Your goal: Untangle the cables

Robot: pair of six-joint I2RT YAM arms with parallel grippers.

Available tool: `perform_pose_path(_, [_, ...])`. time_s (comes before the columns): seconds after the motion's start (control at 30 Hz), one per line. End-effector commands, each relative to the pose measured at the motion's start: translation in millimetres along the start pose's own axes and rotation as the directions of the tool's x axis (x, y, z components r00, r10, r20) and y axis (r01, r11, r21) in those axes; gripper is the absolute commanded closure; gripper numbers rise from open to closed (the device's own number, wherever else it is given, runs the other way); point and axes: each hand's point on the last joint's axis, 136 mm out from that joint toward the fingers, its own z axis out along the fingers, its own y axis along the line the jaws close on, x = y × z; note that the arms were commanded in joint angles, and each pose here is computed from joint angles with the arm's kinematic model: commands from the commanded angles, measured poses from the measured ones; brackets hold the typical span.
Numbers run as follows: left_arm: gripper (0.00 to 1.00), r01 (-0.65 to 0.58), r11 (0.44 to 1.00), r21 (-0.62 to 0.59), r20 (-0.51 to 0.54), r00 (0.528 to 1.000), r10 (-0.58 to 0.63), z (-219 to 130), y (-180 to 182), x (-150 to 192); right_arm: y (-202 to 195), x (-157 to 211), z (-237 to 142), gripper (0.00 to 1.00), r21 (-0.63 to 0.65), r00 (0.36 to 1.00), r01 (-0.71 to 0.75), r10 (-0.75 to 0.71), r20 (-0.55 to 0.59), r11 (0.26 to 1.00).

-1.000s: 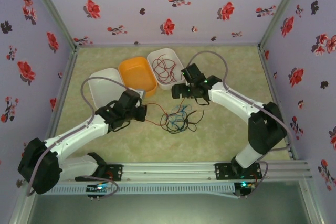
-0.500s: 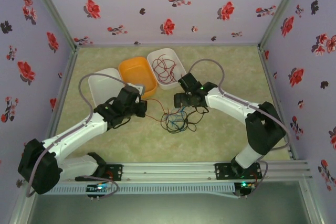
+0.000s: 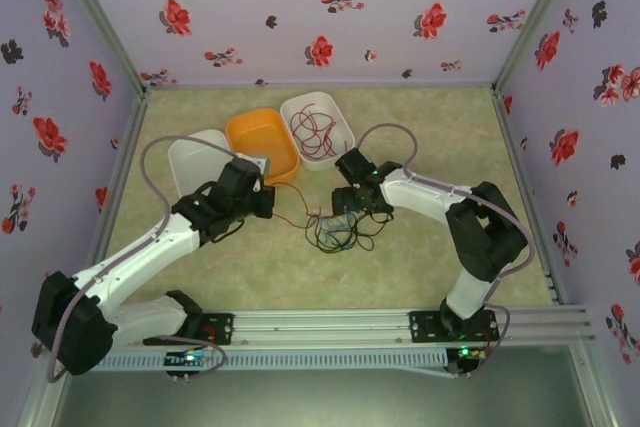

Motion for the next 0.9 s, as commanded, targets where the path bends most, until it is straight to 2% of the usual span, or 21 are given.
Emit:
perform_pose_path(0.0, [1.0, -0.01, 0.999, -0.045, 0.069, 0.998, 0.013, -22, 9, -25, -22, 10, 12, 0.01, 0.084, 0.998, -0.049, 0.051, -0.031, 0.995])
perform_pose_path(0.4, [1.0, 0.026, 0.987, -0.157, 0.175, 0.985, 0.002, -62, 38, -56, -39, 15, 20, 0.01, 0.12, 0.994, -0.09, 0.097, -0.051, 0.989])
perform_pose_path(0.87, [1.0, 0.044, 0.964, -0.261, 0.325, 0.945, 0.045, -123, 62, -90, -47, 15, 18, 0.01, 0.151, 0.994, -0.089, 0.096, -0.043, 0.985])
